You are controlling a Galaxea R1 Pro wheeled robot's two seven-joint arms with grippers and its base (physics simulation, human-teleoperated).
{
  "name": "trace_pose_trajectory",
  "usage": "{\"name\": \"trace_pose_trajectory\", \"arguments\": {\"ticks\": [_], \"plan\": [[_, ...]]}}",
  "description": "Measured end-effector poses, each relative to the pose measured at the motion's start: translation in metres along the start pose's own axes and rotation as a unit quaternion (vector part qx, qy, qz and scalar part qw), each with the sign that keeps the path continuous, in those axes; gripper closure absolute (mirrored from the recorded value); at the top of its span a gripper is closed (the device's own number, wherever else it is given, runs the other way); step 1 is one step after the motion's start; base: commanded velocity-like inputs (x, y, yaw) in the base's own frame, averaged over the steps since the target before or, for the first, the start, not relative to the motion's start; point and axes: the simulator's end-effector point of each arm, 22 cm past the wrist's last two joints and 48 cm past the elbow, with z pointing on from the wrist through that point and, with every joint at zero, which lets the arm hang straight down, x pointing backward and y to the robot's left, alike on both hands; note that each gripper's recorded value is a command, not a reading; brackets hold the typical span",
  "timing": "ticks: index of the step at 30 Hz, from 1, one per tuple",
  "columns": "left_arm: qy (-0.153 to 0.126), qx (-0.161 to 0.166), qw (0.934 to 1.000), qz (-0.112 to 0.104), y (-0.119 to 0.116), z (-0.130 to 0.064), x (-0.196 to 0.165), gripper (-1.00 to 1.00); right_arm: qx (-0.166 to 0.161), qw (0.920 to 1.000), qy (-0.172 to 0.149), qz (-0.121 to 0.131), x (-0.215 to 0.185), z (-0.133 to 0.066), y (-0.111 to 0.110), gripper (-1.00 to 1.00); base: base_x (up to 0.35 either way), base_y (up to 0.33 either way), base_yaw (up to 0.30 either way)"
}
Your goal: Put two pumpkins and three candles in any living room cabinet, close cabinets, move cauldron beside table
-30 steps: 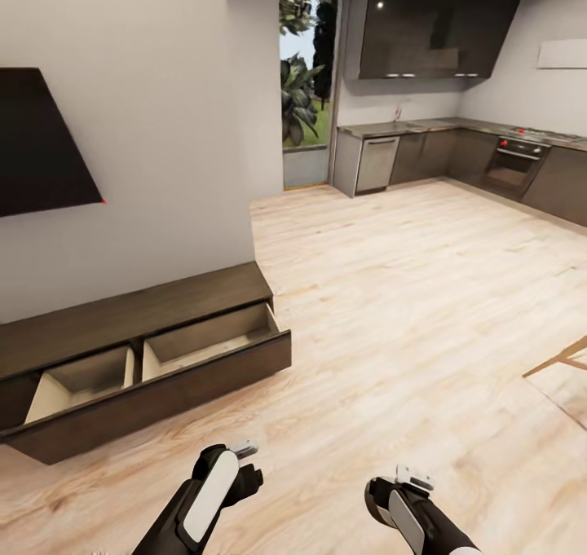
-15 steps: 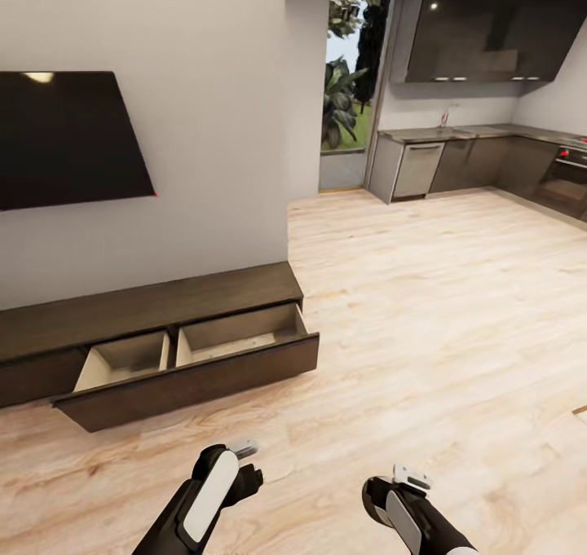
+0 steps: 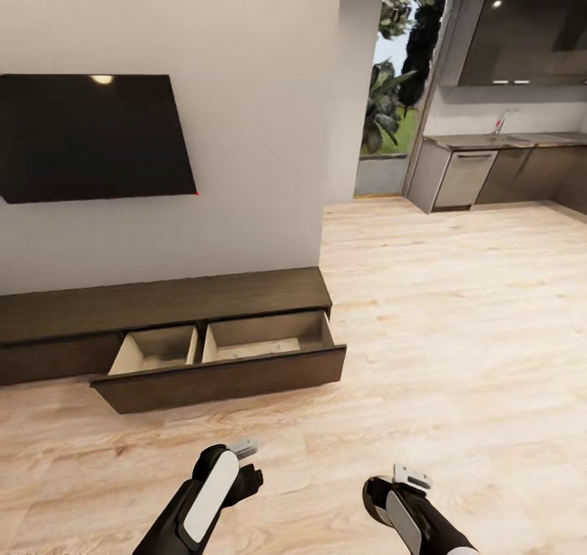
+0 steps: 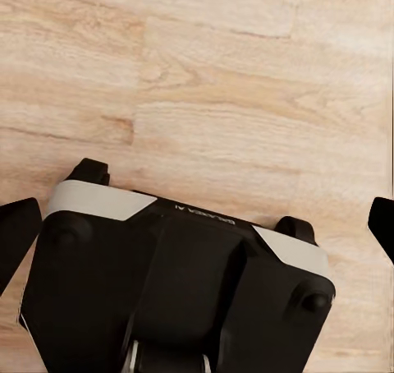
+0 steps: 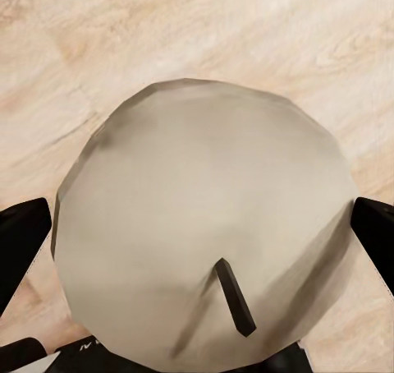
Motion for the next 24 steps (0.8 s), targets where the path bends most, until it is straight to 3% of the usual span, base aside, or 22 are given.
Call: {"name": "trace_pose_trajectory", "arguments": {"ticks": [18,24], "plan": [[0.0,0.0,1.0,0.0,-0.0004,0.0001,-0.0003,-1.0,-0.002,1.0,-0.001,-0.001,-0.0014,0.0005,-0.0001,1.0,0.076,-0.061,0.269],[-0.001,0.0,1.0,0.001,-0.0008,-0.0006,-0.0005,-1.0,-0.004,1.0,-0.004,0.0,-0.0032,-0.0002,0.0002,1.0,0.135,-0.125,0.051]]}}
